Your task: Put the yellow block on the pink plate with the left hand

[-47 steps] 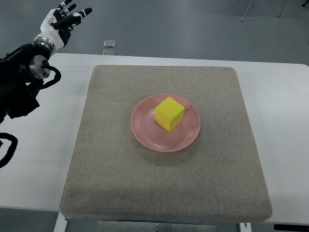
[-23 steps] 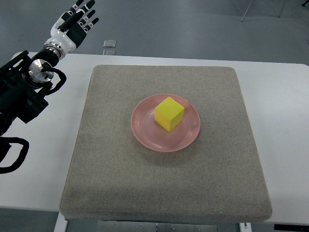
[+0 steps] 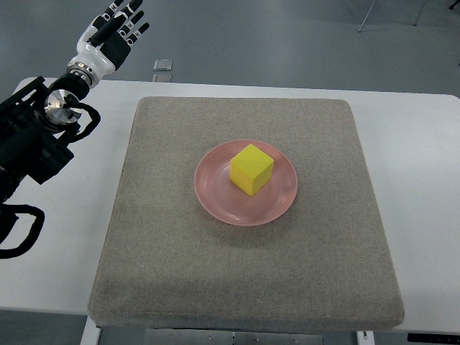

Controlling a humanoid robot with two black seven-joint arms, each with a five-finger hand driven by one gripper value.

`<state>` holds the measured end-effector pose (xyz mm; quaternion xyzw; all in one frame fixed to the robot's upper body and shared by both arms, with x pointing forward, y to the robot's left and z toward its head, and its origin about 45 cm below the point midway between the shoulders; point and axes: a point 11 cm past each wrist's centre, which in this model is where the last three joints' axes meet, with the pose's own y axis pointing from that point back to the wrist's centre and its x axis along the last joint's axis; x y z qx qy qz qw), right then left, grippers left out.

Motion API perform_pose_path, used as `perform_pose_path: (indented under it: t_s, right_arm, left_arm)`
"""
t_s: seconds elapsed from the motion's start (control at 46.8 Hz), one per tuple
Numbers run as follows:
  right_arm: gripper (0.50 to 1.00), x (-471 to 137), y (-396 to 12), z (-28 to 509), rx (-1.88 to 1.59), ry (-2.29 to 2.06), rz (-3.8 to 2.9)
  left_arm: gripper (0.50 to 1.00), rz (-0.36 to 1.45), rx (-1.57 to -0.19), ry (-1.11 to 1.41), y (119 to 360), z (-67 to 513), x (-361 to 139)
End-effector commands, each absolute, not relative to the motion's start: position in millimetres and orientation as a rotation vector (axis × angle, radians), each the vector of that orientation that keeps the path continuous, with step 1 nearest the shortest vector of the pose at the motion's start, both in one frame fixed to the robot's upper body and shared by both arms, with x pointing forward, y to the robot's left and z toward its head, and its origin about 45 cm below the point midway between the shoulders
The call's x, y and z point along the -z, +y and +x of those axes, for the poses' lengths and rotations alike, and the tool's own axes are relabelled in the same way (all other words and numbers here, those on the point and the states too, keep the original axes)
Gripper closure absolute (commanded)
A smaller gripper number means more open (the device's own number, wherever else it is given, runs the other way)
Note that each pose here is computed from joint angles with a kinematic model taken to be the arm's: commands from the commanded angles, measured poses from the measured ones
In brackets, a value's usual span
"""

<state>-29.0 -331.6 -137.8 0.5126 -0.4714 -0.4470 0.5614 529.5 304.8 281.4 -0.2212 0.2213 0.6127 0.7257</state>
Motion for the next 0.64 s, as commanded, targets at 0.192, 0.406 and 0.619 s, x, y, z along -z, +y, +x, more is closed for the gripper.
perform_pose_path:
  t_s: [0.192,0.406,0.619]
  right_arm:
    - [0.576,137.8,-331.6,-29.0,1.053,-1.111,1.208]
    - [0.576,137.8,-331.6,-29.0,1.053,-1.111,1.208]
    - [0.576,137.8,-331.7,-28.6,1.057,-1.118,1.204]
  left_arm:
    - [0.508,-0.46,-1.431,0.528,317.6,520.6,-253.8]
    - [0.508,-0.452,-1.438,0.539,318.9,517.1,-245.1]
    - [0.508,-0.454,-1.441,0.542,319.4,516.8,-244.4]
